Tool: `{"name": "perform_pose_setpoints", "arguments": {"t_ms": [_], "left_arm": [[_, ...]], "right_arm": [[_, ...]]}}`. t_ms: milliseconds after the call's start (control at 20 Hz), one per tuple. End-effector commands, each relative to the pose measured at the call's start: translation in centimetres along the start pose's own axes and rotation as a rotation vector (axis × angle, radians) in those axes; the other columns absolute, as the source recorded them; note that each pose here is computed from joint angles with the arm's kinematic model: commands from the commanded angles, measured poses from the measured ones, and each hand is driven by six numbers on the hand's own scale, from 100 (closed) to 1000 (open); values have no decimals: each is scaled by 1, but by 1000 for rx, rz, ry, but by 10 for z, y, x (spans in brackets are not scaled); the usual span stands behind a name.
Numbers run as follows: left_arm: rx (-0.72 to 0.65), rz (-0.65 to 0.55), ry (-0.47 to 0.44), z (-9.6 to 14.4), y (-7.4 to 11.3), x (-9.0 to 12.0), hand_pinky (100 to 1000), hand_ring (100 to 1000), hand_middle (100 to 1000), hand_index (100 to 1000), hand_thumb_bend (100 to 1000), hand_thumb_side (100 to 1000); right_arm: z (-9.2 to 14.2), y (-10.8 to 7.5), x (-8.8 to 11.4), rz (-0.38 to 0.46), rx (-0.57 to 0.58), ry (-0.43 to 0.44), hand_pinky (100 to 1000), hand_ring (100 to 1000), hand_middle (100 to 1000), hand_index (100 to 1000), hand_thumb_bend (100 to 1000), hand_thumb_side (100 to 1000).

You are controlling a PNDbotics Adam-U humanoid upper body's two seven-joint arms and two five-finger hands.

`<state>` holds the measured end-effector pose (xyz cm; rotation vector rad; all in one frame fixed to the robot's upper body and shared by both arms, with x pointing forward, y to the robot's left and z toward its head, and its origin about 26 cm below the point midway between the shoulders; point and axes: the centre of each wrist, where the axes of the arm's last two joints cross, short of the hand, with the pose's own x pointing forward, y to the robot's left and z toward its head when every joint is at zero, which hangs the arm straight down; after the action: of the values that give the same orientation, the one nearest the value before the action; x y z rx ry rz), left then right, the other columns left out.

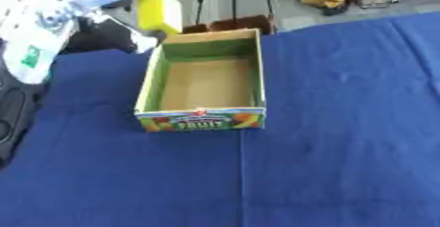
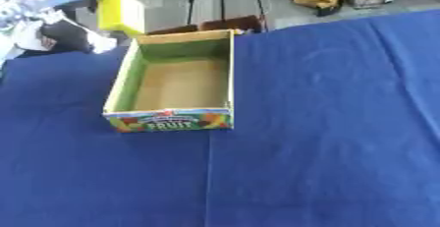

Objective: Pick up objects on the table and place them in the box.

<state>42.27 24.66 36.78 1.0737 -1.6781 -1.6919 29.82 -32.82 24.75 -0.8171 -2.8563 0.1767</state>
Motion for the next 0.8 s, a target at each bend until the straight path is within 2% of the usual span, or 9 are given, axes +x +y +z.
{"name": "perform_pose_setpoints", "arguments": {"t_ms": [50, 350, 800], "left_arm": [[16, 8, -1, -11, 2, 5, 575, 746, 563, 705, 100, 431], [-35, 70, 50, -38, -32, 4, 566, 742, 558, 701, 100, 434], [-150, 9, 91, -58, -67, 5, 584, 760, 592, 740, 100, 445]], "right_arm": [[-7, 0, 5, -16, -1, -34, 722, 722, 589, 793, 100, 944], [-9, 2, 5, -33, -4, -40, 723, 723, 588, 794, 100, 943], [-11, 3, 6, -44, 0, -48, 724, 723, 586, 794, 100, 944]]}}
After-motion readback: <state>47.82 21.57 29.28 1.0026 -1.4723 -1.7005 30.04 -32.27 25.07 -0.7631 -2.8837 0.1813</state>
